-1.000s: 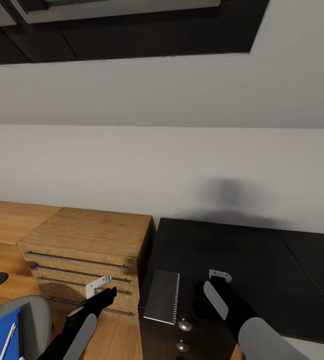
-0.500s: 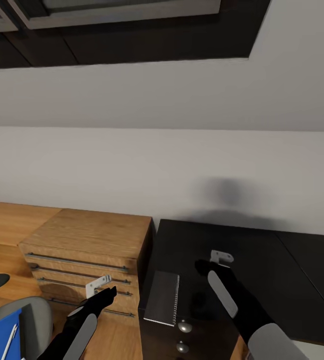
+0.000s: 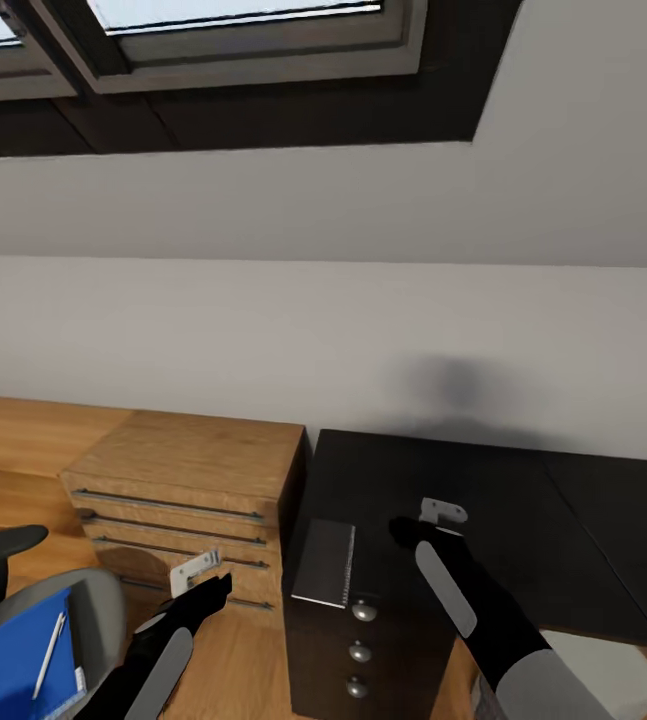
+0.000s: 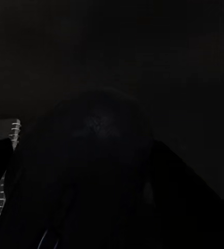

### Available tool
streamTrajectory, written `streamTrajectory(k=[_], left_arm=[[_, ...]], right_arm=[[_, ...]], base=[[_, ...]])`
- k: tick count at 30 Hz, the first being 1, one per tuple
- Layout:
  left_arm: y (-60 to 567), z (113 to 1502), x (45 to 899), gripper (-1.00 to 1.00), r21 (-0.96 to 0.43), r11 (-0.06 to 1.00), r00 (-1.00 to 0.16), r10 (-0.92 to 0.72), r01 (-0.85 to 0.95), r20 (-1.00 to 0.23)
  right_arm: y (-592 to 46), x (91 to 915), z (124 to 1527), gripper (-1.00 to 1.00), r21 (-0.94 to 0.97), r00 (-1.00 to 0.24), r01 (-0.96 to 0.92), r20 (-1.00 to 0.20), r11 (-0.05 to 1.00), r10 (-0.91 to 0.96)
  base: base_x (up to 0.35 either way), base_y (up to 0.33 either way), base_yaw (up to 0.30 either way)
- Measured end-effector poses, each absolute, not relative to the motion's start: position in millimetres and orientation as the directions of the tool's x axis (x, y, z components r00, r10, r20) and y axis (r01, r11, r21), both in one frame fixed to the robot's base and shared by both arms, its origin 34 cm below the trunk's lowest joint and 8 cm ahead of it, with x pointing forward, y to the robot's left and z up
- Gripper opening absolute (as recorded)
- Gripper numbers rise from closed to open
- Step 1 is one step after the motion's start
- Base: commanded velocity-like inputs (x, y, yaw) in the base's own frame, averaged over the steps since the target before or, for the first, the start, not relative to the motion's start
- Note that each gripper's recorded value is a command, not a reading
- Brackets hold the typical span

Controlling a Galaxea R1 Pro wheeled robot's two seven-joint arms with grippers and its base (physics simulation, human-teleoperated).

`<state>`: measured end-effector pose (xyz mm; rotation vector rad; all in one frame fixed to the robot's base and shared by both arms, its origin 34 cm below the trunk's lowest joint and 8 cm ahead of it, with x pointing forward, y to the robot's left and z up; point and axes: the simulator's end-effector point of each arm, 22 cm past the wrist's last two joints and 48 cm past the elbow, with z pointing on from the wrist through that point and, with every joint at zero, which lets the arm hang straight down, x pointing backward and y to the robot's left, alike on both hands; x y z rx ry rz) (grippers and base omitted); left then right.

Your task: In the bedroom, organize the workspace by keeping the computer under the desk, ensuring the monitor is on the desk, placing the keyboard on the desk next to the monitor, placing the mouse on the desk next to the keyboard, moving the folder from the swivel chair onto the desk next to the mouse, stacking the notebook on top of the folder with the pen on top of the notebook, and positioning the swivel chair next to the desk.

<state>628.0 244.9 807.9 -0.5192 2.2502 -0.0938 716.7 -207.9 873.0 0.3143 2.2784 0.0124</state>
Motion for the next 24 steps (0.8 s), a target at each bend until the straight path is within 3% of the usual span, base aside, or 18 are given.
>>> streamTrajectory(k=[15,24], left_arm=[[248.1,805.6,614.0,1.00,-0.210,0.913,-0.625,-0.395,-0.351,-0.674],[248.7,783.8,591.3,1.00,-0.168,0.919,-0.681,-0.380,-0.357,-0.626]], right_arm=[[-208.5,714.0,891.6,-1.00,0.107,-0.634,0.222,-0.739,0.969,0.227],[-210.4,711.9,902.5,-1.00,0.105,-0.632,0.225,-0.741,0.969,0.227]], base=[[-0.328,0.000,0.000],[-0.045,0.000,0.000]])
